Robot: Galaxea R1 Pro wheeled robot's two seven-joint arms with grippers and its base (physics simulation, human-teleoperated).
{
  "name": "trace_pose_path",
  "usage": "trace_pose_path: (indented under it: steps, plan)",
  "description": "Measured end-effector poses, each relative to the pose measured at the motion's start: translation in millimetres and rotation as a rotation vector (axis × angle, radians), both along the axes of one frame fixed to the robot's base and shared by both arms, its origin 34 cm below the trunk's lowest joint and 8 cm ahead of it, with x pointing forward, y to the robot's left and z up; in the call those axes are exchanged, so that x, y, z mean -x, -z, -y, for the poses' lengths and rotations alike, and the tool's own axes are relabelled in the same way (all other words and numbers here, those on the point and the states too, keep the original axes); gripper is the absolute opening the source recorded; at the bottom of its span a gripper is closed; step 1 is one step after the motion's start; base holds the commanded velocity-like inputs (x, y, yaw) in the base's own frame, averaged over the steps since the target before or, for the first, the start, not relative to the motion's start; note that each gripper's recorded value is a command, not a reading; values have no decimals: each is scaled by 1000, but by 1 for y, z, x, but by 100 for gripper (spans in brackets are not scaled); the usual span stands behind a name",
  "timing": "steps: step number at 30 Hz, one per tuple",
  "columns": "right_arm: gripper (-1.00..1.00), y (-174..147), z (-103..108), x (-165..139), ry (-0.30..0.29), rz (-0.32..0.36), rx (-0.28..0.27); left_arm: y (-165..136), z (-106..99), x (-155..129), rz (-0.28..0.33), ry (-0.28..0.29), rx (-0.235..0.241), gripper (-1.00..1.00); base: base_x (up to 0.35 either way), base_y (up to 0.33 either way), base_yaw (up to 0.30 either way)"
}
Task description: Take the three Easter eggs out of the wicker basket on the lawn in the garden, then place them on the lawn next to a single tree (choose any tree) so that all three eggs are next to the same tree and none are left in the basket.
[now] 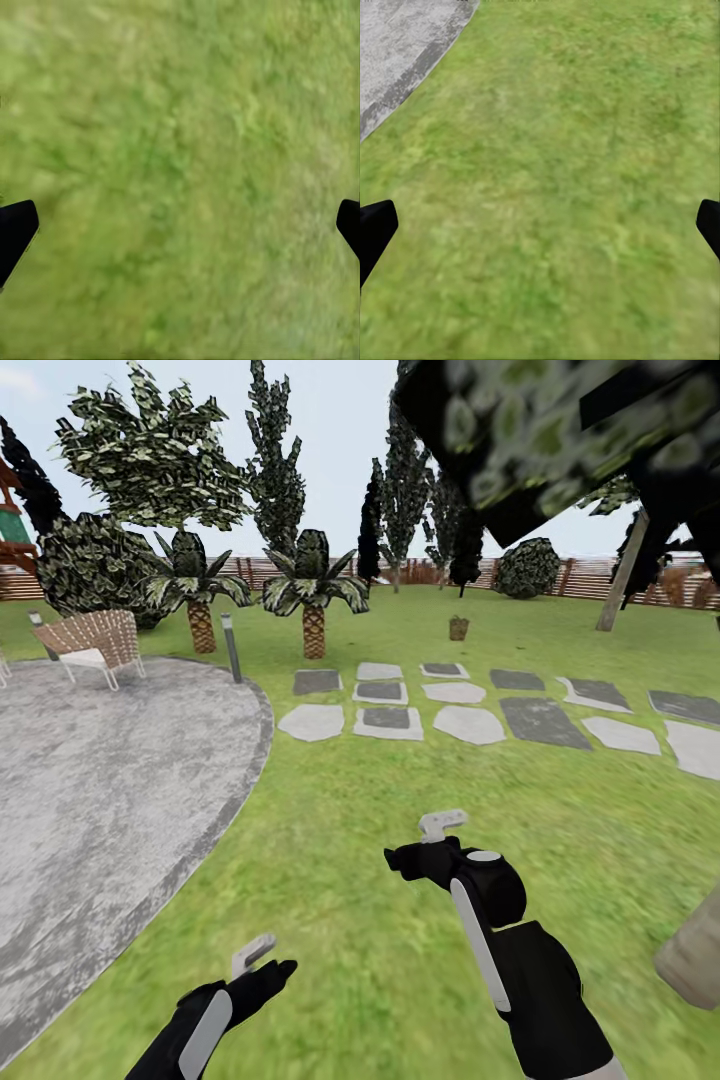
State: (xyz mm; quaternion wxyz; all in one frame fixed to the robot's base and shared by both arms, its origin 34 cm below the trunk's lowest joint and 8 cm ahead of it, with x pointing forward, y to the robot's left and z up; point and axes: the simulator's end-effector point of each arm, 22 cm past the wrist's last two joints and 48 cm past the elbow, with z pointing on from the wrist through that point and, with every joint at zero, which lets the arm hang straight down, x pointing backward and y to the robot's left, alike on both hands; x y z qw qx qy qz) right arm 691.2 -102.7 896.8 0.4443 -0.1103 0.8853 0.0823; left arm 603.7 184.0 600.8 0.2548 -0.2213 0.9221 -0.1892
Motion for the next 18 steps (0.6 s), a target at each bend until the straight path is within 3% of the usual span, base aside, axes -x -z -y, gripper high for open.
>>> trace_pose_path:
  steps: [18]
  plan:
    - [100,-1,1,-1,1,1,0,0,-1,0,1,0,-1,100,267,166,0]
